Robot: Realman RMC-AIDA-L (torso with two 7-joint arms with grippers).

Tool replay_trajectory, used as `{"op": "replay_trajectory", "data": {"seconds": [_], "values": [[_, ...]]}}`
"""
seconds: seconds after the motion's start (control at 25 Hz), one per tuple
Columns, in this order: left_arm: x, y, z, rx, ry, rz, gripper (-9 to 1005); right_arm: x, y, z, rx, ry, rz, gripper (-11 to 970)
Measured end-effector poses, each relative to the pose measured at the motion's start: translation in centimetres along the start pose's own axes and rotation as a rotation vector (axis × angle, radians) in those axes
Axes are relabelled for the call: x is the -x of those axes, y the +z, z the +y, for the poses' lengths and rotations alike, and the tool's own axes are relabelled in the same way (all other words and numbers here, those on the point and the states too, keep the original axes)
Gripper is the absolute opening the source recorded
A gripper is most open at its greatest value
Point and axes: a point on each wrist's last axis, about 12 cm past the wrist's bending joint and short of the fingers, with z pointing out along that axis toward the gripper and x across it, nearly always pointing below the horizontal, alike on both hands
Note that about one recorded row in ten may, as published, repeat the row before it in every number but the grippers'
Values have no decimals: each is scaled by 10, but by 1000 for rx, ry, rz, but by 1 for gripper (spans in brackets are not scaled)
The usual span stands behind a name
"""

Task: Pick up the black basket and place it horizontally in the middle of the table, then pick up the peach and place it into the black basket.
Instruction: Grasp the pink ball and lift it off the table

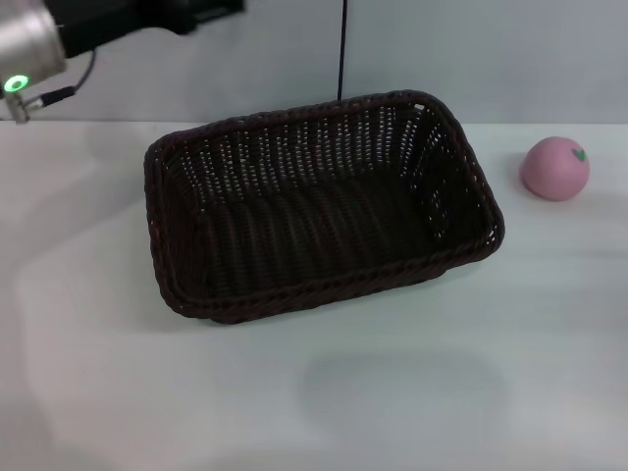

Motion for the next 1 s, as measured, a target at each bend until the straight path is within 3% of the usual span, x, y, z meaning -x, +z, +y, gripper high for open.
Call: {"op": "replay_trajectory", "data": {"seconds": [0.24, 0.4, 0.48, 0.64, 0.88, 1.0], "values": [[-43, -35, 9, 215, -236, -135, 788, 16, 23, -1, 150, -17, 182, 464], [-64, -55, 6, 303, -280, -203, 788, 31, 39, -1, 248, -96, 364, 464], [-78, -65, -2, 315, -300, -232, 788, 43, 49, -1, 288, -140, 489, 464], [-87, -73, -5, 329, -326, -232, 787, 56, 57, 5, 329, -181, 603, 464], [-92, -78, -12, 313, -339, -235, 787, 83, 88, 31, 376, -290, 879, 464], [-92, -79, -13, 306, -338, -242, 787, 86, 97, 38, 377, -322, 943, 465]]}}
